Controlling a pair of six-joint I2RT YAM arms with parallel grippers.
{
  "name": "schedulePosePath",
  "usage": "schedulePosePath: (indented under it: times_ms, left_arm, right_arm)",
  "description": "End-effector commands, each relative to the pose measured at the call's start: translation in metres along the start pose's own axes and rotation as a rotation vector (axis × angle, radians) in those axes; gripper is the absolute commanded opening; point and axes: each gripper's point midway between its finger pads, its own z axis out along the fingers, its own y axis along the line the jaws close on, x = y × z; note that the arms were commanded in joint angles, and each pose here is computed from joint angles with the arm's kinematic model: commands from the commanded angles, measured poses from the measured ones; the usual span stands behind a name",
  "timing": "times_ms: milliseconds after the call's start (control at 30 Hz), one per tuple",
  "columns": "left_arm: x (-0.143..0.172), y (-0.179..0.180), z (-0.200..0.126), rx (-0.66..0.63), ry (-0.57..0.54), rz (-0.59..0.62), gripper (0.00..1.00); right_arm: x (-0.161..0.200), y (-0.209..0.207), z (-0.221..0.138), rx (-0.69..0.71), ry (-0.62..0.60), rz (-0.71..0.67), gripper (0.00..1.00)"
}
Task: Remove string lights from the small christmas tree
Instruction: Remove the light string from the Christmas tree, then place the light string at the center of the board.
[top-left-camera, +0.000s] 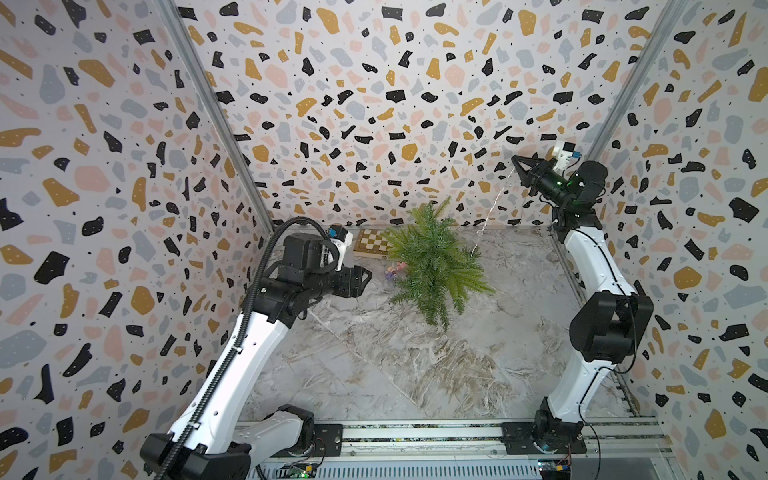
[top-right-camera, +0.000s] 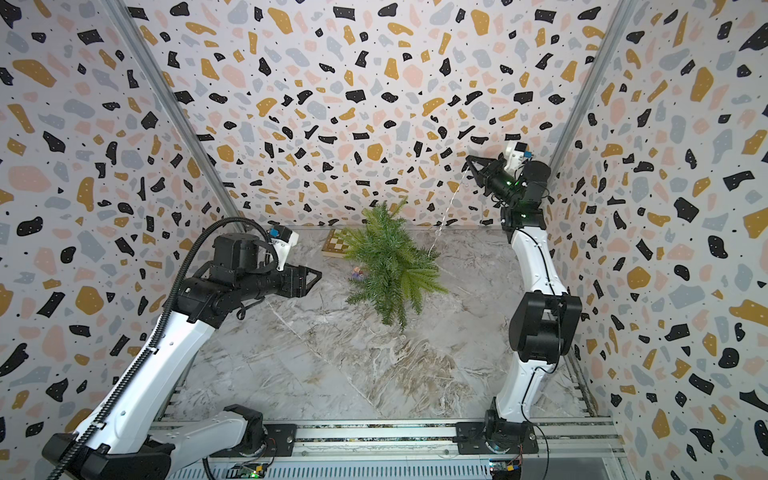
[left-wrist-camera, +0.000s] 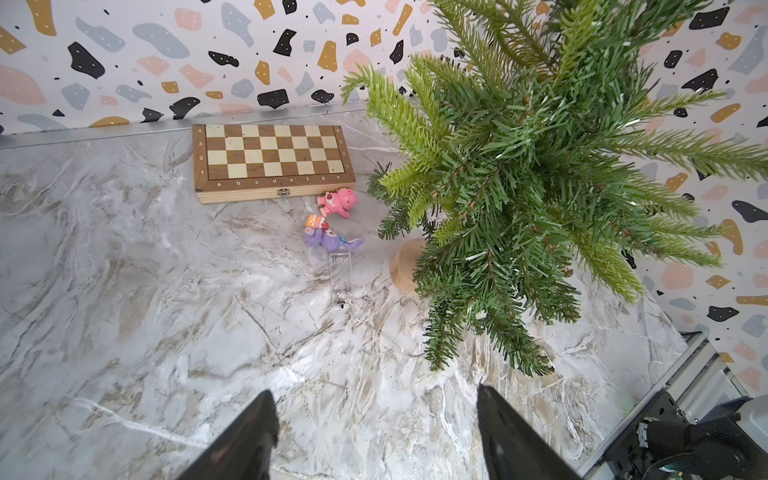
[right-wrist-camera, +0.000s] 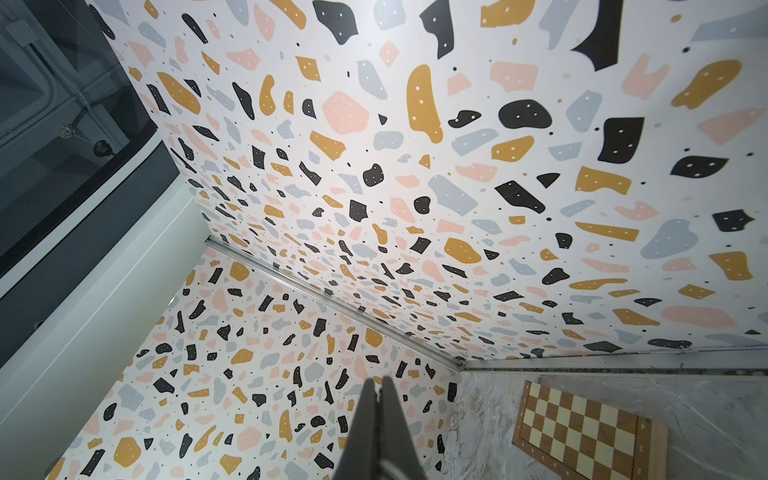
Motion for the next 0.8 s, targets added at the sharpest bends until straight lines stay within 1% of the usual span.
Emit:
schedulePosePath:
  times_ms: [0, 267, 433, 567, 767]
  left_arm:
    - [-0.003, -0.003, -0.005, 0.014, -0.03, 0.005, 0.75]
    - [-0.001, -0.006, -0.009, 0.026, -0.042, 0.009, 0.75]
    - [-0.001, -0.012, -0.012, 0.058, -0.05, 0.02, 0.75]
    - [-0.001, -0.017, -0.015, 0.081, -0.059, 0.031, 0.75]
    - [0.001, -0.022, -0.018, 0.11, -0.068, 0.038, 0.75]
  right_arm:
    - [-0.002, 0.053, -0.016, -0.068, -0.011, -0.099, 0.0]
    - [0.006, 0.092, -0.032, -0.096, -0.008, -0.167, 0.0]
    - [0.012, 0.112, -0.046, -0.094, -0.018, -0.217, 0.0]
    - [0.017, 0.118, -0.059, -0.074, -0.03, -0.248, 0.0]
    - [0.023, 0.109, -0.083, -0.022, -0.058, -0.255, 0.0]
